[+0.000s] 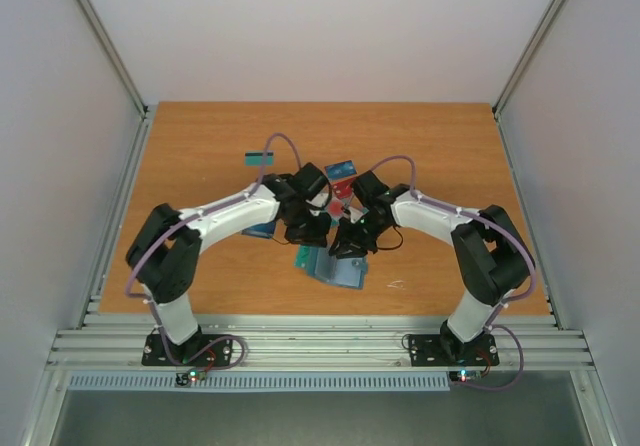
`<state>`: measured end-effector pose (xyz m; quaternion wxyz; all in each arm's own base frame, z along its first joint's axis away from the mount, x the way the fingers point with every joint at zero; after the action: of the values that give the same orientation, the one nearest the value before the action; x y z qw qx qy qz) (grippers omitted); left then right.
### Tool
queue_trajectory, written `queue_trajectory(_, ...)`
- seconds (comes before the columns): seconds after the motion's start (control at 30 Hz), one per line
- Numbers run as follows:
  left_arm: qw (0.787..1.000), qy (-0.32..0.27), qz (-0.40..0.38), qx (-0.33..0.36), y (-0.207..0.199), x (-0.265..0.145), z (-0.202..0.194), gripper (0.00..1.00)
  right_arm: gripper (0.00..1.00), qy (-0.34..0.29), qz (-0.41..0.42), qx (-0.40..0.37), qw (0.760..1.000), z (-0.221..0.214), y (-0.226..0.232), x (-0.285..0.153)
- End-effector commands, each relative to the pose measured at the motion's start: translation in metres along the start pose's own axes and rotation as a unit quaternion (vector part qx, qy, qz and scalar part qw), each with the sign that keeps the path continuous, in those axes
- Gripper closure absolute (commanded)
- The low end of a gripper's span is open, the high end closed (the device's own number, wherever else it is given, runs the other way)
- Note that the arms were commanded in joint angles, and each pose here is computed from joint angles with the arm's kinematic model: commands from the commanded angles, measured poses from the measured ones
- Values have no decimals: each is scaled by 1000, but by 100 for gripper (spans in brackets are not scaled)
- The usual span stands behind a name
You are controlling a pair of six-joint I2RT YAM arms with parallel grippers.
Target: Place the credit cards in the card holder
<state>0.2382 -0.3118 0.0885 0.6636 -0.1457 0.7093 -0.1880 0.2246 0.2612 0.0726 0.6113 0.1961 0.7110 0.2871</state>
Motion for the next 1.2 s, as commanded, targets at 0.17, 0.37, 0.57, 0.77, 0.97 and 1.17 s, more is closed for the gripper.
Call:
queue_trajectory(0.17, 994, -95, 11, -53, 39, -92, -2, 99, 75, 39, 5, -33, 999, 15, 44, 18)
queue_trajectory(0.37, 981, -167, 54, -81, 96, -152, -4, 94, 73, 44, 60, -94, 993, 51, 125, 14)
queue_trajectory(0.57, 976, -184, 60, -98, 123, -168, -9, 89, 70, -18, 10, -155, 988, 70, 152, -32)
queue_trajectory(0.77, 976, -199, 31, -83, 115, -171, -6, 77, 67, -85, -36, -151, 984, 69, 123, -76)
queue_trajectory(0.97, 982, -186, -14, -38, 96, -165, 4, 73, 63, -140, -35, -103, 984, 60, 76, -119)
queue_trajectory(1.17, 982, -178, -67, 3, 64, -164, 24, 70, 61, -185, -31, -28, 982, 47, 21, -149)
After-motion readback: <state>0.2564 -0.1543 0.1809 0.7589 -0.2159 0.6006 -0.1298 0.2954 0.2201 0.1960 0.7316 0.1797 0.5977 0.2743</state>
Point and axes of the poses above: each gripper's point midway between its finger pads, its own x axis out along the fingers, its own y axis along the line the jaws close on, z = x × y, the point moved 1 cm from there along -x, back along the fingers, and after that the axes turned 8 degrees about -x, right-handed, at the moved point
